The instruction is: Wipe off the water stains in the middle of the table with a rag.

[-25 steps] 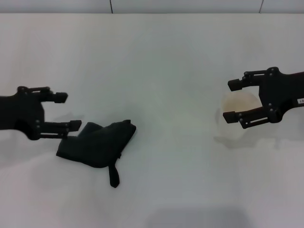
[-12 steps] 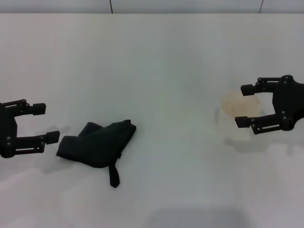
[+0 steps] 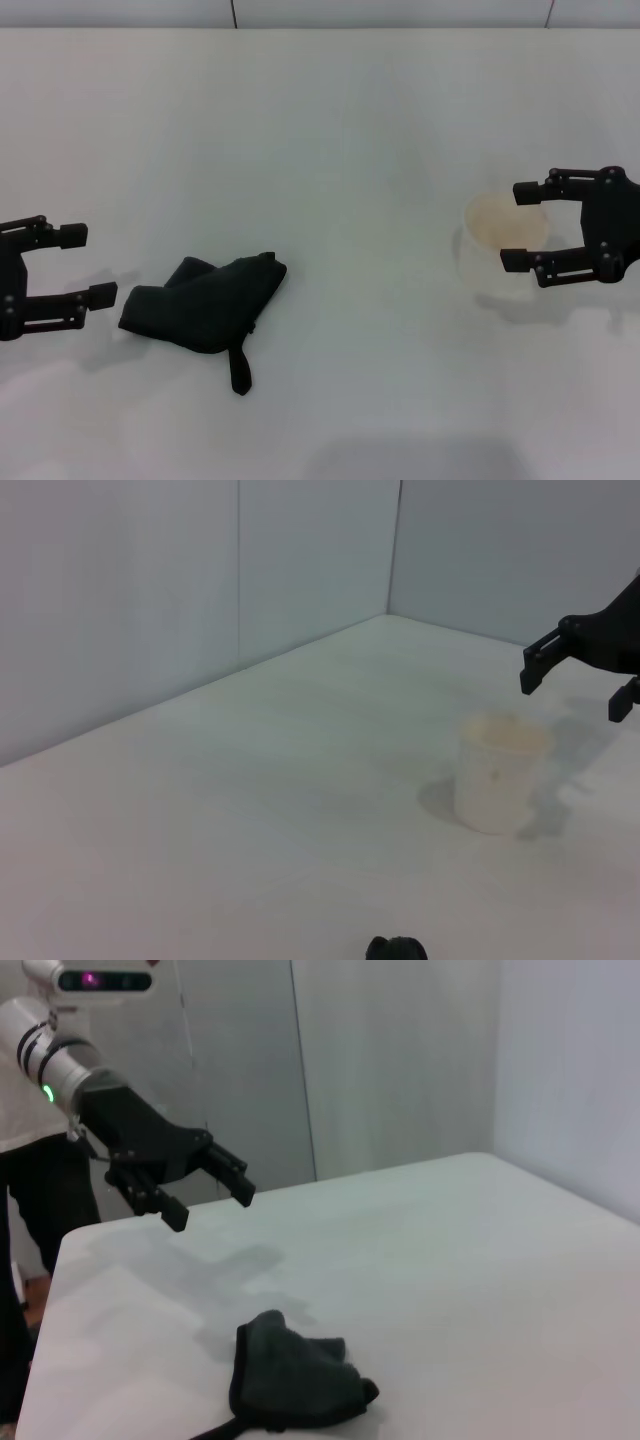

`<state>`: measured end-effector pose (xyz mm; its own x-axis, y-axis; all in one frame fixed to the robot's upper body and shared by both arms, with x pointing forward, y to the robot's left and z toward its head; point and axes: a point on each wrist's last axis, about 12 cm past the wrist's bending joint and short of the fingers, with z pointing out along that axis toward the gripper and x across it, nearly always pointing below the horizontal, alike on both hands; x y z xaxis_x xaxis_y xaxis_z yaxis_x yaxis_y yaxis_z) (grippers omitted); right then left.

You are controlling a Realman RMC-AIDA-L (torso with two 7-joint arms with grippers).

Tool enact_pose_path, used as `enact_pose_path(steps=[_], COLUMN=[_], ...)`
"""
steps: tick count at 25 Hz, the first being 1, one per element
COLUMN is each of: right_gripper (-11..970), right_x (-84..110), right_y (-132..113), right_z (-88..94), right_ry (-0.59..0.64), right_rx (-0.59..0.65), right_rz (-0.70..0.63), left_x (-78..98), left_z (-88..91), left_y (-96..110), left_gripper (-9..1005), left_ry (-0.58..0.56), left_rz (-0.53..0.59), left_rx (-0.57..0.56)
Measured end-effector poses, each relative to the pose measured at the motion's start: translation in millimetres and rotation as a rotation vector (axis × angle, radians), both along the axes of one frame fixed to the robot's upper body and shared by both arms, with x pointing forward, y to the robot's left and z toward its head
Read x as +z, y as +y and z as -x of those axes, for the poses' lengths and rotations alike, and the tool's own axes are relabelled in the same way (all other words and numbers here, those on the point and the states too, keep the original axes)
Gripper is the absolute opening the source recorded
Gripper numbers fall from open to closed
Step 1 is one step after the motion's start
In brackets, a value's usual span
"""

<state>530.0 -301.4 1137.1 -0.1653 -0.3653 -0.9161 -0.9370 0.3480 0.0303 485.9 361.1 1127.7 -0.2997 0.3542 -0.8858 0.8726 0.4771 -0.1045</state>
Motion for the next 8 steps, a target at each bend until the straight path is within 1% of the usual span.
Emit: enact_pose_path(steps=[8], right_gripper=[838], right_x=[-0.2], right_y=[-2.4], right_z=[0.5], right_ry=[-0.018], right_rx=[-0.005], right_rz=[-0.011], left_x=[-0.4], left_z=[1.0], left_y=[0.8], left_gripper=[810], left_ry=[-0.004], left_rz=[-0.003], left_rx=[0.000])
